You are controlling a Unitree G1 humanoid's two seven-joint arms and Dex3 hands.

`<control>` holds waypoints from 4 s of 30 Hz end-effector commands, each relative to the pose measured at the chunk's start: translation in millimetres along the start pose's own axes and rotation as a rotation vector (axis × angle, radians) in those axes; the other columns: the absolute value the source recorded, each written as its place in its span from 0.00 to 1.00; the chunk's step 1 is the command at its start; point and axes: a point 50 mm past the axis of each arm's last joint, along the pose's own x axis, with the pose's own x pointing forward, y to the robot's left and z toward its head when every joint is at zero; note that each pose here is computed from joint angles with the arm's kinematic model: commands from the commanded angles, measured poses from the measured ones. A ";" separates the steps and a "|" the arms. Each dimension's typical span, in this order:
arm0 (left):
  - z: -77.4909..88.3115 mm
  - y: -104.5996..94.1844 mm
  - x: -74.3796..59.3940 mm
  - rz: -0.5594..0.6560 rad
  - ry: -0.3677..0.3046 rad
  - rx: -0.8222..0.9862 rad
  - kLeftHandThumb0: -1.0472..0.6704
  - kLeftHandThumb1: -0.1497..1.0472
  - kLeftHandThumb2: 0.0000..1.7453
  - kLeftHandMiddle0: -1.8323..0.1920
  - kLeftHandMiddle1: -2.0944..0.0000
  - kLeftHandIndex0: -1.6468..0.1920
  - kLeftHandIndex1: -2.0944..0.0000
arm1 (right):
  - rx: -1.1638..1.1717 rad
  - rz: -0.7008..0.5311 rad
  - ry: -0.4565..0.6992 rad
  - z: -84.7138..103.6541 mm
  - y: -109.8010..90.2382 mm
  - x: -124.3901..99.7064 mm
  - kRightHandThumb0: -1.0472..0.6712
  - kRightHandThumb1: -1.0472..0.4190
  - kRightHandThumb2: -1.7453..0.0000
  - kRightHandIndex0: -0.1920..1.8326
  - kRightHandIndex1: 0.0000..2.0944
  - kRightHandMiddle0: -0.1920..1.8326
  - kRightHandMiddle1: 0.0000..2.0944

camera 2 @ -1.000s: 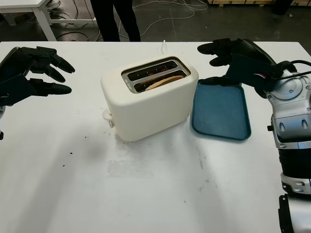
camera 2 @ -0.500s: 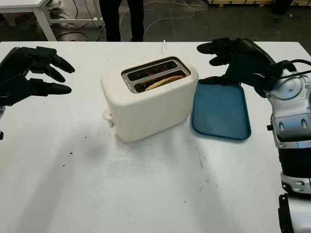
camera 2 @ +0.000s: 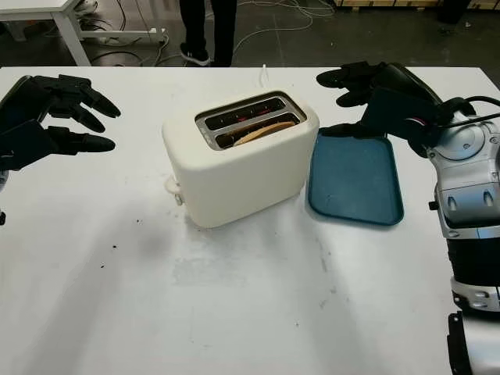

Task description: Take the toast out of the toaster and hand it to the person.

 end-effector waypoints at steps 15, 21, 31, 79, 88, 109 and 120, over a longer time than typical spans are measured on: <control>1.3 1.6 -0.2 0.010 -0.004 0.001 0.00 0.66 0.00 0.48 0.59 0.44 0.65 | 0.007 -0.013 -0.023 3.2 -1.1 1.4 0.35 0.21 1.00 0.24 0.30 0.36 0.00; 1.0 1.4 -0.2 0.009 -0.008 0.011 0.00 0.67 0.00 0.48 0.59 0.44 0.65 | 0.018 -0.004 -0.012 3.3 -0.4 2.3 0.36 0.22 1.00 0.22 0.31 0.35 0.00; 1.0 1.6 -0.3 0.012 -0.007 -0.003 0.00 0.66 0.00 0.48 0.59 0.44 0.65 | -0.019 -0.019 -0.014 4.7 -1.8 0.7 0.34 0.22 1.00 0.23 0.31 0.37 0.01; 1.2 1.5 0.8 0.005 -0.001 0.002 0.00 0.65 0.00 0.49 0.58 0.44 0.65 | -0.008 -0.013 -0.026 6.0 -0.2 3.1 0.37 0.22 1.00 0.23 0.32 0.37 0.01; 0.1 0.6 0.4 0.005 0.004 -0.001 0.00 0.66 0.00 0.49 0.58 0.44 0.65 | 0.058 0.002 -0.027 1.4 2.9 4.5 0.37 0.22 1.00 0.20 0.34 0.35 0.00; 1.4 1.1 0.5 0.015 -0.008 -0.019 0.00 0.65 0.00 0.49 0.58 0.45 0.64 | 0.066 -0.002 -0.019 -1.2 3.1 2.9 0.36 0.22 1.00 0.18 0.38 0.35 0.00; 6.3 0.7 -0.4 0.013 -0.030 -0.017 0.00 0.67 0.00 0.49 0.59 0.45 0.65 | 0.085 -0.008 -0.003 -5.1 2.0 1.4 0.35 0.21 1.00 0.16 0.39 0.34 0.00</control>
